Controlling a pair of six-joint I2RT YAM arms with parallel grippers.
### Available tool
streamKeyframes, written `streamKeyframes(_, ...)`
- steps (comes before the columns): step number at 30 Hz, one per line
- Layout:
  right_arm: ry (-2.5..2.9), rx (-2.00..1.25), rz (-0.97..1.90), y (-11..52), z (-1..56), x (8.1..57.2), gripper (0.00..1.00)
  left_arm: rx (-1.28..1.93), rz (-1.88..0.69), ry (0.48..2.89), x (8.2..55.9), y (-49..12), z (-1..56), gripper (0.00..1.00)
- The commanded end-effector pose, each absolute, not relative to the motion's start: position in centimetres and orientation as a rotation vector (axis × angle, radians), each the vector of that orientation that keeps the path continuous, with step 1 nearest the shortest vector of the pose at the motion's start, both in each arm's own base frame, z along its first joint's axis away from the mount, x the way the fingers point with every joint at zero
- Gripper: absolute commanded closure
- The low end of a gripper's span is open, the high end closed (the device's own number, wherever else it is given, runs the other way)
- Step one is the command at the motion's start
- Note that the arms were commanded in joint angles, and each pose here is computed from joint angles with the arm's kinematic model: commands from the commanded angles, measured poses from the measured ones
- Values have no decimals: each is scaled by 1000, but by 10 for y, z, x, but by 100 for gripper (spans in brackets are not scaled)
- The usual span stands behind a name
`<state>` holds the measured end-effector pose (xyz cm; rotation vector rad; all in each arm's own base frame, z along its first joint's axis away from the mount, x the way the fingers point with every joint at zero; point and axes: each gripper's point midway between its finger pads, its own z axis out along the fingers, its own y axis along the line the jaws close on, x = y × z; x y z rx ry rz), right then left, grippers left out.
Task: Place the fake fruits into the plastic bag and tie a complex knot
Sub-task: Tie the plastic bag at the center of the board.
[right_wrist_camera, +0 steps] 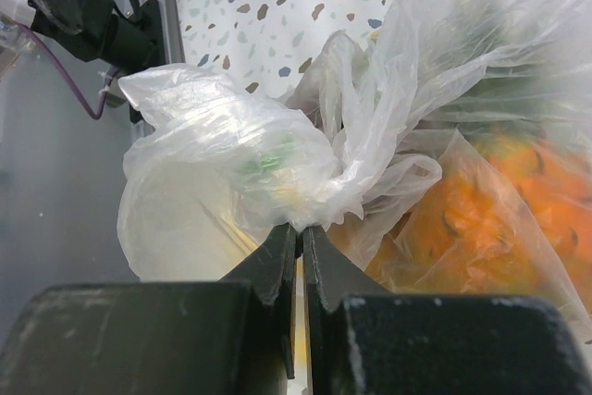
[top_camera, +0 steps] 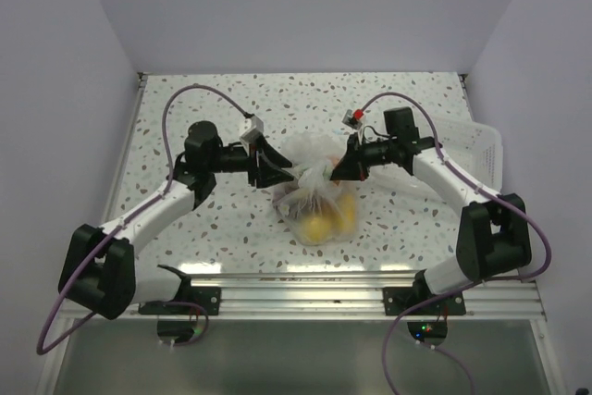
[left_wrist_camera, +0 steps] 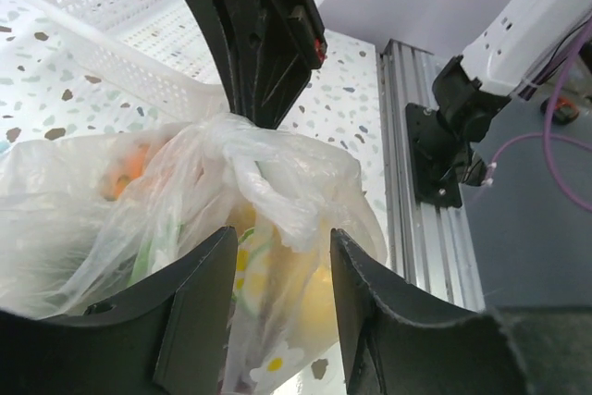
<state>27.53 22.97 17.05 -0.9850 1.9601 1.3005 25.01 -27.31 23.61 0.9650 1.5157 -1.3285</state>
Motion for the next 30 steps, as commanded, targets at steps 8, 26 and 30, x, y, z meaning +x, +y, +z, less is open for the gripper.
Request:
streamKeyframes(8, 1941, -1029, 1269, 230, 181, 278, 100, 1110, -1262, 1575, 261, -273, 215, 45)
streamKeyframes(26, 1932, -1041, 1269, 231, 184, 280, 100, 1146, -1311, 1528, 254, -303, 225, 38)
streamKeyframes(30, 1929, -1045, 1273, 231, 187, 278, 100, 1130, -1319, 1550, 259, -306, 223, 44)
